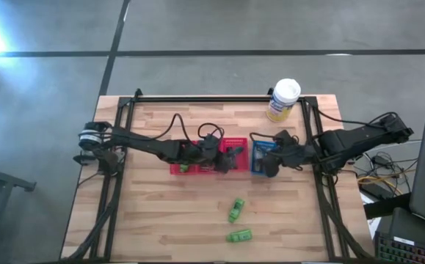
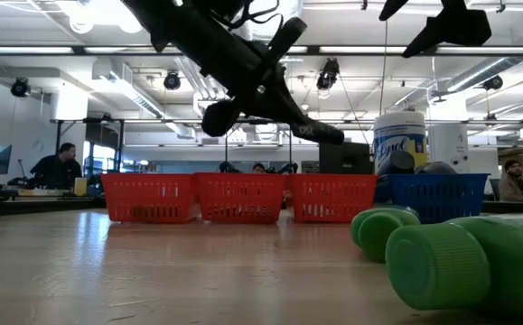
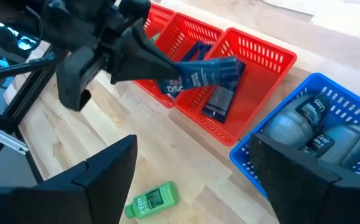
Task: Pick & Place Travel size toiletries
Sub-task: Put the blue shave cream into the right red bin, then put the green shampoo into the left red bin
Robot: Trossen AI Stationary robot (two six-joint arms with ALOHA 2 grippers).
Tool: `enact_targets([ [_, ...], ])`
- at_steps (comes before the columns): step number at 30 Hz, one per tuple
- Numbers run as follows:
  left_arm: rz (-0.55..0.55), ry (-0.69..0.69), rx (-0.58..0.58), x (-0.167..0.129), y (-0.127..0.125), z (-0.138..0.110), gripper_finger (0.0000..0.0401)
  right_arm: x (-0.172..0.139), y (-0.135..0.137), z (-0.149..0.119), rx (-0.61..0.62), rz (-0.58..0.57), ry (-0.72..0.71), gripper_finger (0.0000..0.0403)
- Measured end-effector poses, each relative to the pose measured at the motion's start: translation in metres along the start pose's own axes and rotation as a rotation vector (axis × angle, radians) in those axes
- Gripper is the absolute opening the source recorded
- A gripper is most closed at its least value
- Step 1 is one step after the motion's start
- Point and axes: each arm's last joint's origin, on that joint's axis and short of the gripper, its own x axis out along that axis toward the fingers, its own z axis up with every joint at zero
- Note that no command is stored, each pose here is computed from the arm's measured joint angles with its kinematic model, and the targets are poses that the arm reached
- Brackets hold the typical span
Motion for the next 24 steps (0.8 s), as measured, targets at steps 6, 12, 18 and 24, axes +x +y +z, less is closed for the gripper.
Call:
enact_targets([
  [6, 0.068, -0.074, -0.115, 0.002, 0.009, -0.001, 0.0009, 0.001, 0.001, -0.002, -0.008, -0.002, 0.002, 0.0318],
  [12, 0.103, -0.057, -0.145, 0.015, 0.017, -0.008, 0.0042, 0.001, 0.001, -0.001, -0.012, -0.003, -0.006, 0.0329],
  [18, 0.06, 0.011, -0.178, 0.04, 0.017, -0.02, 0.0047, 0.002, 0.001, -0.001, -0.011, -0.002, -0.008, 0.0336],
  [24, 0.025, 0.017, -0.151, 0.04, 0.011, -0.017, 0.0053, 0.001, 0.002, -0.002, -0.006, 0.003, -0.005, 0.0341],
])
